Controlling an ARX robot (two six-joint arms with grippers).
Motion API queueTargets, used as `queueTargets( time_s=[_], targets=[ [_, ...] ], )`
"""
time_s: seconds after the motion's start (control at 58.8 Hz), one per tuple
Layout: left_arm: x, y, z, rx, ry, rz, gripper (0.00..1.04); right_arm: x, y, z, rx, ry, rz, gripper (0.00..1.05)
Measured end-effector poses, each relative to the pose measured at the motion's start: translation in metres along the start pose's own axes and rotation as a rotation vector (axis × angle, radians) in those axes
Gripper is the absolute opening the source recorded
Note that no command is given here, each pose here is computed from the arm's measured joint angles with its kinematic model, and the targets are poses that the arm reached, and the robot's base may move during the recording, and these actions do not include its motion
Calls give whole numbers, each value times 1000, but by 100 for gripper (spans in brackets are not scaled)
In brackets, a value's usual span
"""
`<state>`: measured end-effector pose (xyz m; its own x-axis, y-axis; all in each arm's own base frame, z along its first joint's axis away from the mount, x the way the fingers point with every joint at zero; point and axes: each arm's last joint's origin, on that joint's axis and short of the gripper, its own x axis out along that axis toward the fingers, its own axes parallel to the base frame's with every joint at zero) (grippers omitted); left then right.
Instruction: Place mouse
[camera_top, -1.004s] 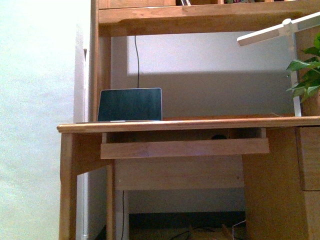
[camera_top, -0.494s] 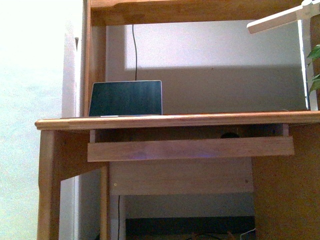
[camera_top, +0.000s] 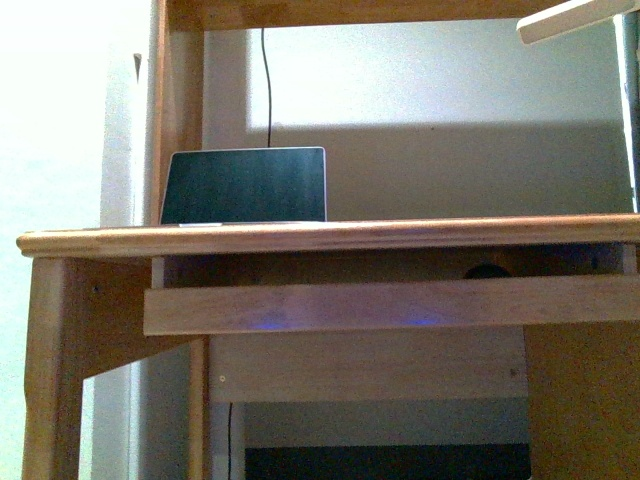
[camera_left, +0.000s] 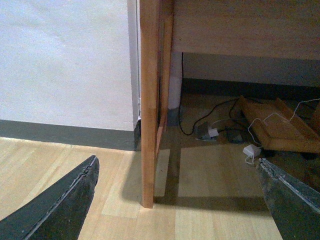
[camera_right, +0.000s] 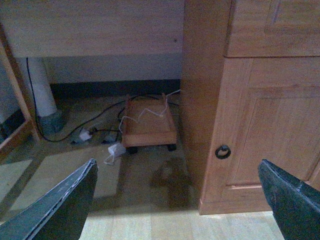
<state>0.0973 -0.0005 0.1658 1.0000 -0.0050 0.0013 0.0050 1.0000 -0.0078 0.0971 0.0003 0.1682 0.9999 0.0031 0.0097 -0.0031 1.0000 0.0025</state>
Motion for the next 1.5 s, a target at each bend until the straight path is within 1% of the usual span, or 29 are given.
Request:
queueTargets(
  time_s=[0.749, 0.783, 0.817, 0.919, 0.97, 1.004, 1.072, 1.123, 1.242, 1.378, 1.412, 1.429, 1.464, 1.498],
  targets=[
    [0, 0, 0, -1, 2, -2, 97, 0, 0, 0, 0, 0, 0, 97],
    [0, 0, 0, -36, 37, -23, 97, 0, 0, 0, 0, 0, 0, 97],
    [1, -1, 0, -121, 109, -53, 97, 0, 0, 0, 0, 0, -1, 97],
    [13, 2, -2, -278, 213, -95, 97, 0, 0, 0, 0, 0, 0, 97],
    [20, 5, -1, -310, 237, -108, 97, 0, 0, 0, 0, 0, 0, 97],
    [27, 8, 0, -325, 256, -141, 97, 0, 0, 0, 0, 0, 0, 97],
    [40, 12, 3, -318, 272, -182, 97, 0, 0, 0, 0, 0, 0, 97],
    [56, 14, 7, -268, 284, -226, 97, 0, 0, 0, 0, 0, 0, 97],
    [89, 16, 9, -104, 308, -258, 97, 0, 0, 0, 0, 0, 0, 97],
    [129, 14, 6, 193, 313, -327, 97, 0, 0, 0, 0, 0, 0, 97],
    [139, 12, 5, 296, 296, -340, 97, 0, 0, 0, 0, 0, 0, 97],
    [142, 12, 5, 309, 294, -339, 97, 0, 0, 0, 0, 0, 0, 97],
    [153, 11, 6, 415, 267, -353, 97, 0, 0, 0, 0, 0, 0, 97],
    [161, 10, 6, 475, 249, -361, 97, 0, 0, 0, 0, 0, 0, 97]
  ],
)
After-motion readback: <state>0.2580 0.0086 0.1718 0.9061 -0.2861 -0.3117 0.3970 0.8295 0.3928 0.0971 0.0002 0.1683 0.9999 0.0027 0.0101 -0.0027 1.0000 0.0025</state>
